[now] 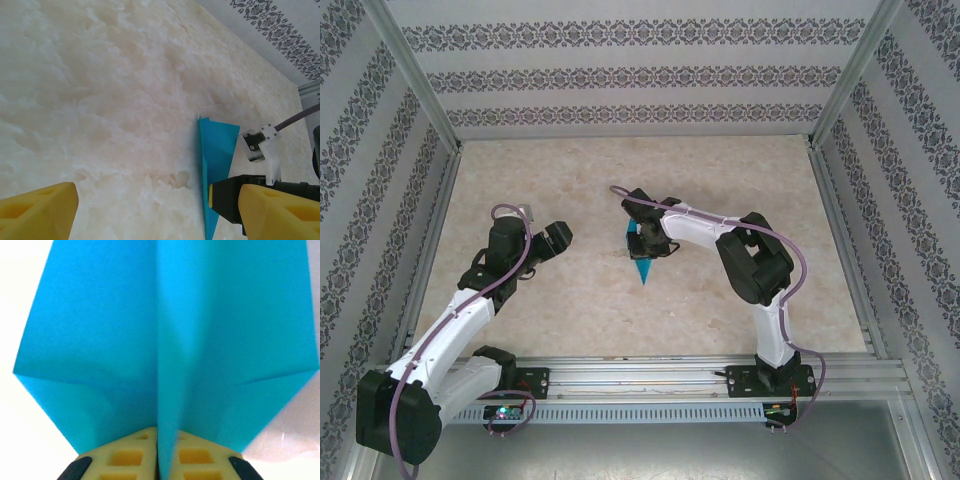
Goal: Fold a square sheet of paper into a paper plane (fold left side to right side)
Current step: Pick up the paper plane at the center of the table, then place the paper plane at the top-center of the table.
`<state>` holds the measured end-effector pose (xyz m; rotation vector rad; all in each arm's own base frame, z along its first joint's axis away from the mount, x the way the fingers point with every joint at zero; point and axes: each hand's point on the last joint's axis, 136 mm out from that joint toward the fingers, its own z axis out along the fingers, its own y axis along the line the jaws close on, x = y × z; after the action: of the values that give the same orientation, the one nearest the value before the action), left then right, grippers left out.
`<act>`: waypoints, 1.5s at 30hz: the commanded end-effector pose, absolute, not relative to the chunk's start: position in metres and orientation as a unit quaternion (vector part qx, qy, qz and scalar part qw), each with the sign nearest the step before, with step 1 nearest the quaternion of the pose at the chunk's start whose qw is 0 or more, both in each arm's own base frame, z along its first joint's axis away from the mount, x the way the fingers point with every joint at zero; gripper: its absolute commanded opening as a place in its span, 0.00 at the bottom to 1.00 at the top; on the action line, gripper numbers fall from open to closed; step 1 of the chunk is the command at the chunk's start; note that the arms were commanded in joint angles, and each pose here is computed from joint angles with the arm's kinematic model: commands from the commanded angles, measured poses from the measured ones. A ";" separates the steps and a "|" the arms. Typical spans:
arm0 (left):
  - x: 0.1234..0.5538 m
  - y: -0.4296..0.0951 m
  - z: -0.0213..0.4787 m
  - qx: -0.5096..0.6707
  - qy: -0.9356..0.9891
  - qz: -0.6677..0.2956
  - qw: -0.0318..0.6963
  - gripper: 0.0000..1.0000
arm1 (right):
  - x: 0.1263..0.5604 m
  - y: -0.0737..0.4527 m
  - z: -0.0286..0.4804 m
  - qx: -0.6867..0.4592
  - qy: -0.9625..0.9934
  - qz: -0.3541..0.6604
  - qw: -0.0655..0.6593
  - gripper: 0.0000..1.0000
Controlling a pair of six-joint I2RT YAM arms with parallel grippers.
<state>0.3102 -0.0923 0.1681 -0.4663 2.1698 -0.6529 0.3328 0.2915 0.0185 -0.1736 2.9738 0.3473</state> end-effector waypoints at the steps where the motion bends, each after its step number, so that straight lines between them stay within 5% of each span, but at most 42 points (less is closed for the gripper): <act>1: 0.306 -0.087 0.168 -0.181 0.862 -0.251 0.402 0.84 | 0.336 0.291 0.030 -0.059 0.990 0.101 0.082 0.05; 10: 0.302 -0.082 0.182 -0.162 0.865 -0.233 0.413 0.84 | 0.374 0.263 0.079 -0.044 0.990 0.053 0.124 0.00; 24: 0.293 -0.087 0.180 -0.140 0.876 -0.240 0.394 0.84 | 0.449 0.245 0.061 -0.022 0.995 0.004 0.098 0.00; 42: 0.291 -0.090 0.174 -0.140 0.881 -0.246 0.379 0.84 | 0.452 0.243 0.012 -0.014 0.999 -0.004 0.044 0.00; 45: 0.291 -0.090 0.174 -0.140 0.881 -0.246 0.379 0.84 | 0.451 0.243 0.008 -0.012 0.999 -0.001 0.039 0.06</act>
<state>0.2902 -0.0933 0.1665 -0.3665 2.2521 -0.6355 0.4561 0.2486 0.0203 -0.0380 3.0129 0.0055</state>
